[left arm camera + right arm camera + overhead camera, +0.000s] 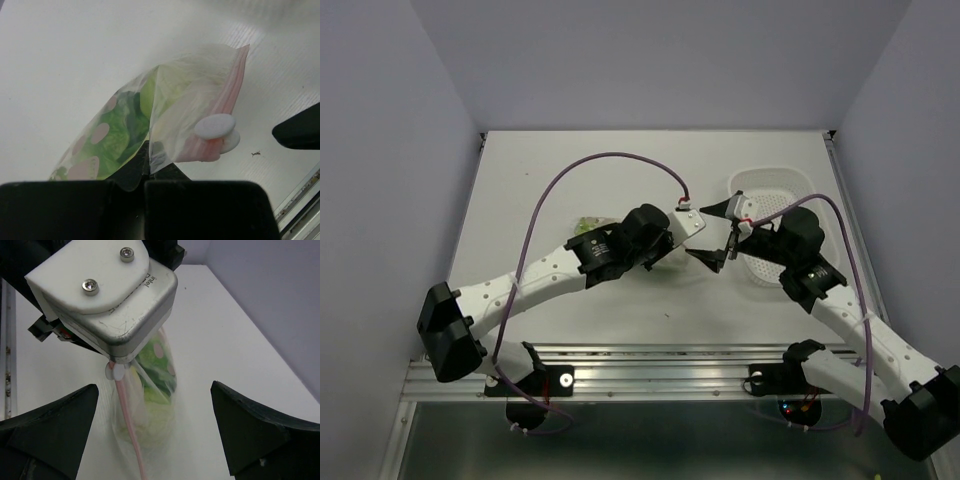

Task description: Open the zip-top bag and remove the fake food

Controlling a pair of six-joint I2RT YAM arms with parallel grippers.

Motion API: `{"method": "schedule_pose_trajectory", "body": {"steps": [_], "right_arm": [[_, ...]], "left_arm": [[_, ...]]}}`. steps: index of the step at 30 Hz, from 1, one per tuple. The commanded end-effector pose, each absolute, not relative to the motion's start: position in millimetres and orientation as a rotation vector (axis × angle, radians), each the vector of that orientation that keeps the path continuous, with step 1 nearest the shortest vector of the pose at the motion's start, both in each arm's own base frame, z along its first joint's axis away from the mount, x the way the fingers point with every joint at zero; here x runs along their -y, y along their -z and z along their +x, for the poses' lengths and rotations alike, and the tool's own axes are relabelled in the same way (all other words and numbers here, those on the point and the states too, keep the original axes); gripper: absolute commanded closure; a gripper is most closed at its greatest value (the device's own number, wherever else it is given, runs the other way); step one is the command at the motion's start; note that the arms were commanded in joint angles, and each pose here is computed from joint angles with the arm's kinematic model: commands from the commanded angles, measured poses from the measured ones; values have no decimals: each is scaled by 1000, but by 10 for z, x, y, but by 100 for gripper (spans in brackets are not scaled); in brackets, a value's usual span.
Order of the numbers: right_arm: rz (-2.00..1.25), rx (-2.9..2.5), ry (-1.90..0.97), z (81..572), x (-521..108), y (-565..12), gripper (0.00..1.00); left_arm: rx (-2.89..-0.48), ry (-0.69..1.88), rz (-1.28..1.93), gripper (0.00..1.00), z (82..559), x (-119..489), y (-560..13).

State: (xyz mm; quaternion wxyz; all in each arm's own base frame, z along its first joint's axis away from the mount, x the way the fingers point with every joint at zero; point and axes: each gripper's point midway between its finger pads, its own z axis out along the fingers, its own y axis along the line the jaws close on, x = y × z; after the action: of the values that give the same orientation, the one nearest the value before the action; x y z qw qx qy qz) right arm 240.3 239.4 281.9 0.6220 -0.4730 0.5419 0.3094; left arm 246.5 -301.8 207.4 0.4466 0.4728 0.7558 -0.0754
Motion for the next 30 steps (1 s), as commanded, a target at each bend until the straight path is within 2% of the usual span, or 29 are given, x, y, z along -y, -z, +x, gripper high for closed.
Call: {"method": "schedule_pose_trajectory", "body": {"steps": [1,7,18,26,30], "right_arm": [[-1024,-1066,-647,2447,-2413,-3180,2],[-1094,-1066,-689,2395,-2506,-3102,9],[-1161,-1052,-758,2229,-2608,-2957,14],[-1150,-1059,-747,2269,-2649,-2931,30],[-1148,-1076,-746,2305,-2679,-2899,34]], "left_arm": [[-1834,251,1132,100,2495,3119,-2333],[-1845,268,1111,100,2526,3128,-2360],[-1879,287,1079,100,2613,3161,-2365],[-1871,316,1080,100,2596,3186,-2408],[-1872,321,1083,100,2594,3199,-2414]]}}
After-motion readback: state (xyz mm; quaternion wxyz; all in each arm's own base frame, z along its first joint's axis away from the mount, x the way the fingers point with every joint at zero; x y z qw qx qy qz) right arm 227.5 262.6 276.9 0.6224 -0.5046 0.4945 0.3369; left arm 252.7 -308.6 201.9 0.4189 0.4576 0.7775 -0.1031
